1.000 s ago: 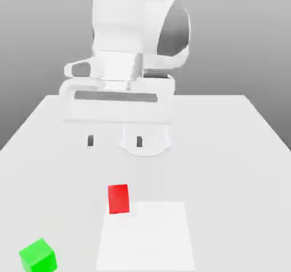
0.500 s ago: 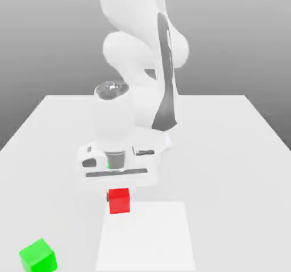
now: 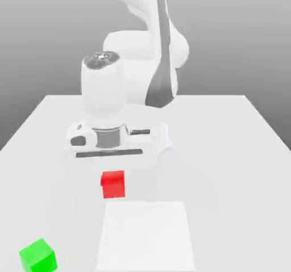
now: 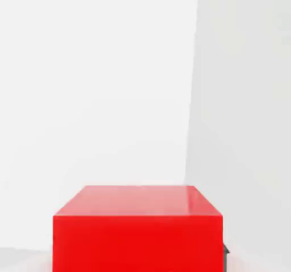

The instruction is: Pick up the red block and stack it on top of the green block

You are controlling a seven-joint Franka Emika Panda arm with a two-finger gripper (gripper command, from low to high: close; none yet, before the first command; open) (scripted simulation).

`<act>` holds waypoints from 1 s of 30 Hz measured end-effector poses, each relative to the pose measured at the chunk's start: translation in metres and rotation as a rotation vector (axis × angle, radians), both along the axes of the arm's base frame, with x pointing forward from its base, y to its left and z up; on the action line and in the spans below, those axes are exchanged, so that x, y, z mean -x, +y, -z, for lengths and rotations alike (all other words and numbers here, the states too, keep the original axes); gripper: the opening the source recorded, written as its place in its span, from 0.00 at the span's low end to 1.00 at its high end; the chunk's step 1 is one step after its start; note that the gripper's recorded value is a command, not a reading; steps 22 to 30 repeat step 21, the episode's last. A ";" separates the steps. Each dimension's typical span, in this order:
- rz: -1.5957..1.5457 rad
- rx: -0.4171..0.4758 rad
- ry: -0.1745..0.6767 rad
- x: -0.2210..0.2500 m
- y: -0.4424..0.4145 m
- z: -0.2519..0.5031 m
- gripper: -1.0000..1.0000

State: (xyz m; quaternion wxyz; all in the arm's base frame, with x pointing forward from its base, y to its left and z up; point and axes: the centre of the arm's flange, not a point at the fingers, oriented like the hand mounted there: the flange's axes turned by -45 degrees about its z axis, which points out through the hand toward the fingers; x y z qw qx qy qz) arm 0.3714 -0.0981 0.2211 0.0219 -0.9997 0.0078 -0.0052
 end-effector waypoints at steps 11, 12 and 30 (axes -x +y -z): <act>0.309 0.015 0.016 -0.096 -0.094 -0.020 0.00; 0.337 0.025 0.017 -0.103 -0.105 -0.023 0.00; 0.371 0.040 0.019 -0.113 -0.118 0.030 1.00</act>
